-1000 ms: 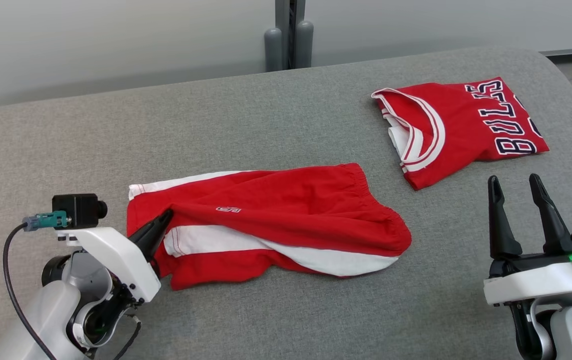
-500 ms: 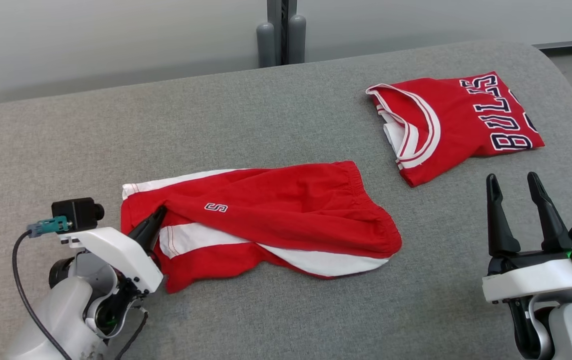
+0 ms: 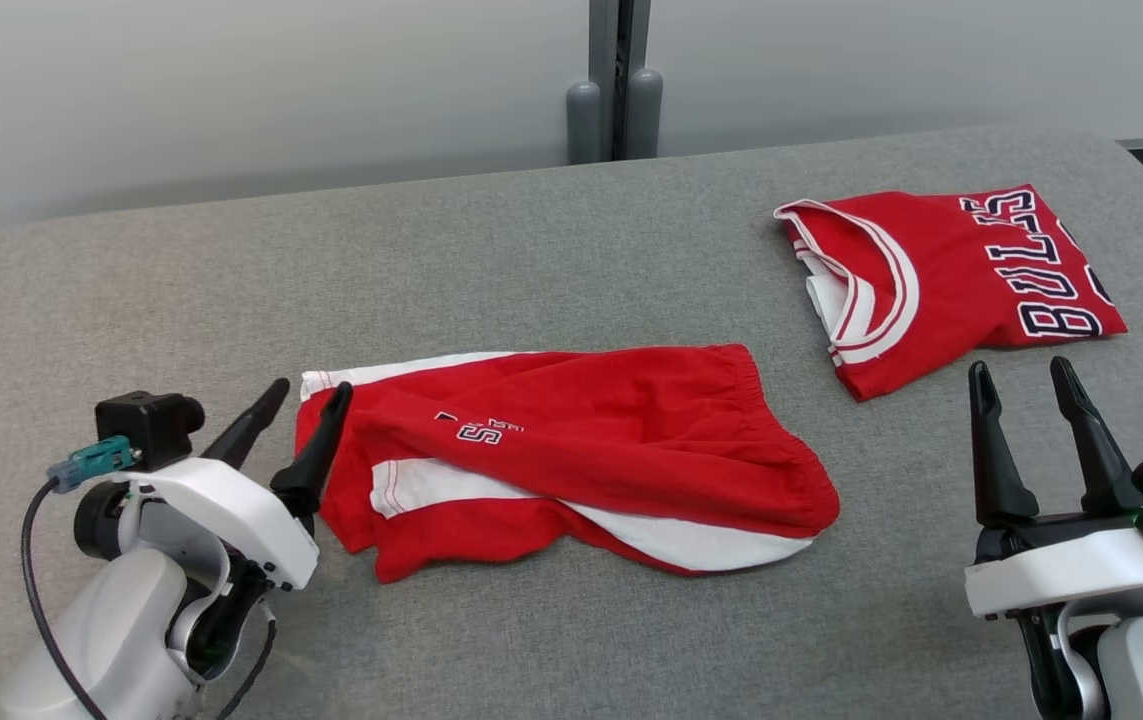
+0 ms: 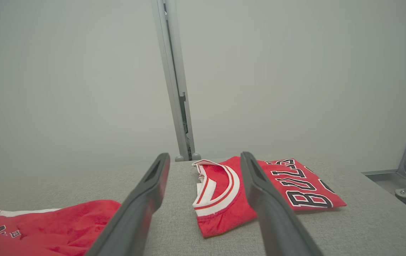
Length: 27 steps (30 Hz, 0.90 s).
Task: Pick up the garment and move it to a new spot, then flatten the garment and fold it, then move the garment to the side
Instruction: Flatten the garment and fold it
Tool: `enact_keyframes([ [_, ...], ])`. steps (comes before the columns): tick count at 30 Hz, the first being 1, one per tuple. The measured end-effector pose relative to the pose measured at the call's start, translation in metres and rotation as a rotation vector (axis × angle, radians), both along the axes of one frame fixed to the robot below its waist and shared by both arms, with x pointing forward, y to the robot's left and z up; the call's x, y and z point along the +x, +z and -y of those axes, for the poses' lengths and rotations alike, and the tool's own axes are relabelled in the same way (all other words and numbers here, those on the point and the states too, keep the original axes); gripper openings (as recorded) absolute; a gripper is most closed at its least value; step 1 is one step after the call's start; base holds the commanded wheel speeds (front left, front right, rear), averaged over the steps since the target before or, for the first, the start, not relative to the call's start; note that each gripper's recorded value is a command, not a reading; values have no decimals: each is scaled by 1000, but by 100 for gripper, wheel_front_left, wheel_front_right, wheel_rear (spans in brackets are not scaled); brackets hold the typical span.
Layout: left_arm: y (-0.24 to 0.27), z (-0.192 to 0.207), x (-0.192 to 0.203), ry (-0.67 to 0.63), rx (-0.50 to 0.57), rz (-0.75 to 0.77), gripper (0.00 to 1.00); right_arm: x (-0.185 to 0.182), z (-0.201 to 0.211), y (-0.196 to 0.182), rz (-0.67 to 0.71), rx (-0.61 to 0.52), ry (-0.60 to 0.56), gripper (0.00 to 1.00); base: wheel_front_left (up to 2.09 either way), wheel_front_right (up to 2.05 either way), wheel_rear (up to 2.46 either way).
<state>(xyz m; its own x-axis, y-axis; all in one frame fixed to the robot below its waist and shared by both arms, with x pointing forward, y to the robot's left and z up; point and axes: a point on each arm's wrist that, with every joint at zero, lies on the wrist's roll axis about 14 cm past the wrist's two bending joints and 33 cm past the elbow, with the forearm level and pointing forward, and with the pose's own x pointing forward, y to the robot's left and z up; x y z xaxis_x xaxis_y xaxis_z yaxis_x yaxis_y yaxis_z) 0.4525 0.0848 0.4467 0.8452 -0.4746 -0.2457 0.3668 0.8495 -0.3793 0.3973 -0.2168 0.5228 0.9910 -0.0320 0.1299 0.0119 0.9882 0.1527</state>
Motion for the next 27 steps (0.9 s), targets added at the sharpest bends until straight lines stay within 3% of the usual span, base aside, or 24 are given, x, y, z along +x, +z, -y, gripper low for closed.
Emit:
enact_keyframes([
  [12, 77, -60, -17, 222, 64, 313, 100, -2, -22, 14, 43, 9, 59, 100, 0, 0, 0],
  [18, 81, -81, -44, 322, 83, 343, 100, -5, -23, 10, 37, 22, 54, 100, 0, 0, 0],
  [27, 69, -73, -71, 390, 30, 321, 100, -14, -18, 0, 10, 33, 30, 100, 0, 0, 0],
])
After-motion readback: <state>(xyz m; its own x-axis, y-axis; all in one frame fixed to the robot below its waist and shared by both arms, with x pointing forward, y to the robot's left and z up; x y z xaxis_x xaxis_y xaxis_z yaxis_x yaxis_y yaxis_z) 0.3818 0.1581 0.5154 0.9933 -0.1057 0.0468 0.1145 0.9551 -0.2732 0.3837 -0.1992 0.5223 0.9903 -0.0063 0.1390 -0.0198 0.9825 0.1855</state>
